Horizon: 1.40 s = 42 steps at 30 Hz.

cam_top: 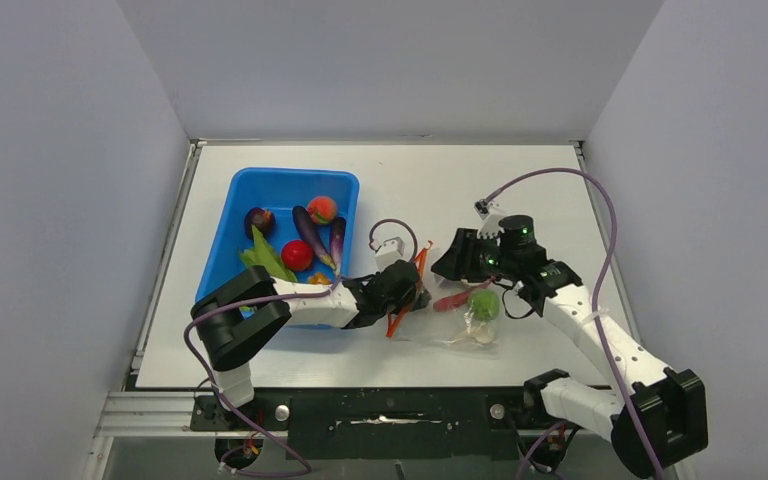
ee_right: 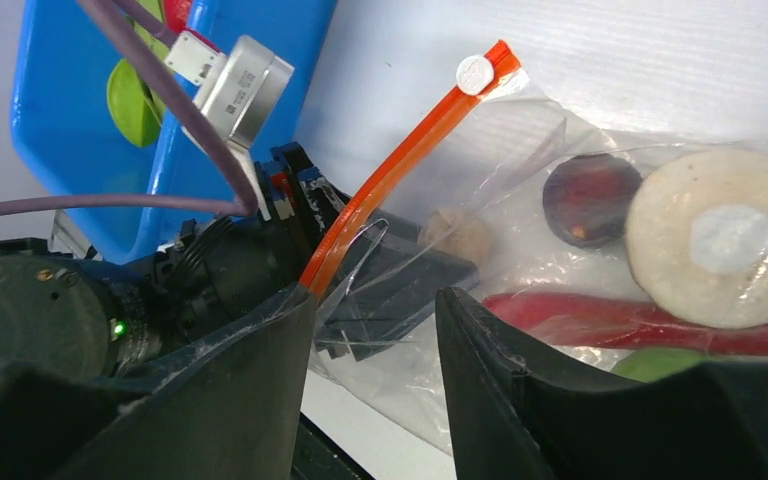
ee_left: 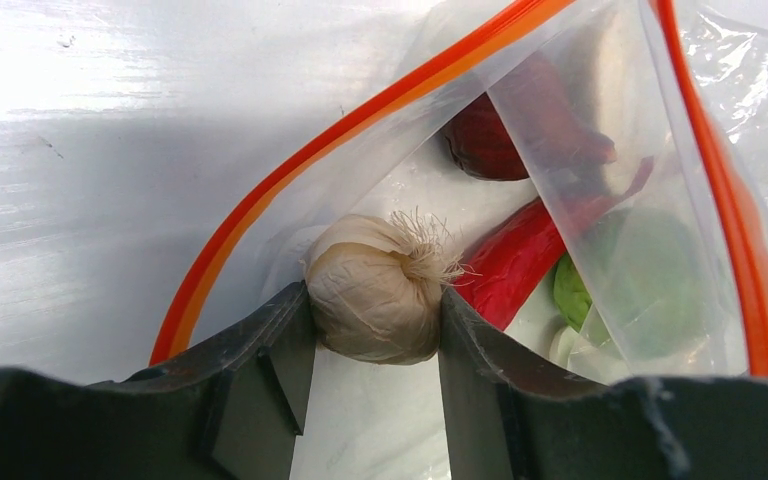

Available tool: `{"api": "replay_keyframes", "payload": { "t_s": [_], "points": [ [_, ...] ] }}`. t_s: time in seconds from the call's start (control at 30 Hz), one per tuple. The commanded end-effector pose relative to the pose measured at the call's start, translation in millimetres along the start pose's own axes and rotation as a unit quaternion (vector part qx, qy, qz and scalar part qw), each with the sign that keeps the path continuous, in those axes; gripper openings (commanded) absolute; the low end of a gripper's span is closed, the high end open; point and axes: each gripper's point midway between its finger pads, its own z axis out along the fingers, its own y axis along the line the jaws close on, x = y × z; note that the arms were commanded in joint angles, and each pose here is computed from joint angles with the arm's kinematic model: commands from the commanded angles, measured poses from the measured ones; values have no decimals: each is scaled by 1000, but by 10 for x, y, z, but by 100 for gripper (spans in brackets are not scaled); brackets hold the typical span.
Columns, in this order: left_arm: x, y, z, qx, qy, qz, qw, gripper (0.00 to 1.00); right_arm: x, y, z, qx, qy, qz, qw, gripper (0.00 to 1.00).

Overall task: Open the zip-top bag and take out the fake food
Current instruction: Pick up the fake vegetable from the zipper food storage bag.

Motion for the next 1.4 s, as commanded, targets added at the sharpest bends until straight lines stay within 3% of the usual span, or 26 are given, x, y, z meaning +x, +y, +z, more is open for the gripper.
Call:
{"api": "replay_keyframes", "payload": {
  "t_s": [0.0, 0.27, 0.43, 0.53, 0.6, 0.8, 0.93, 1.2, 1.37],
  "points": [
    [-165, -244, -98, 43, -31, -19, 998, 25, -118, 88, 109, 10, -8, 3, 1000, 49],
    [-187, -245, -108, 44, -36, -25, 998, 24, 70, 180, 273, 13, 42, 4, 999, 42],
    [-184, -280, -79, 44, -33, -24, 998, 22, 110, 330, 311, -22, 53, 22, 998, 46],
    [-182, -292, -74, 46, -32, -25, 998, 22, 182, 236, 358, -3, 64, 30, 998, 47],
    [-185, -301, -83, 48, -32, -25, 998, 22, 233, 142, 388, 19, 74, 36, 996, 42],
    [-199, -221, -127, 38, -38, -23, 998, 20, 217, 81, 390, 32, 61, 34, 997, 15],
    [-214, -94, -146, 10, -43, -18, 999, 20, 203, -26, 364, 59, 53, 30, 996, 5],
    [-342, -184, -327, 31, -59, -29, 997, 17, 323, -229, 355, 84, 58, 27, 994, 0],
    [-480, -302, -527, 85, -77, -49, 992, 16, 364, -1, 353, 4, 65, -10, 998, 0]
  ]
}}
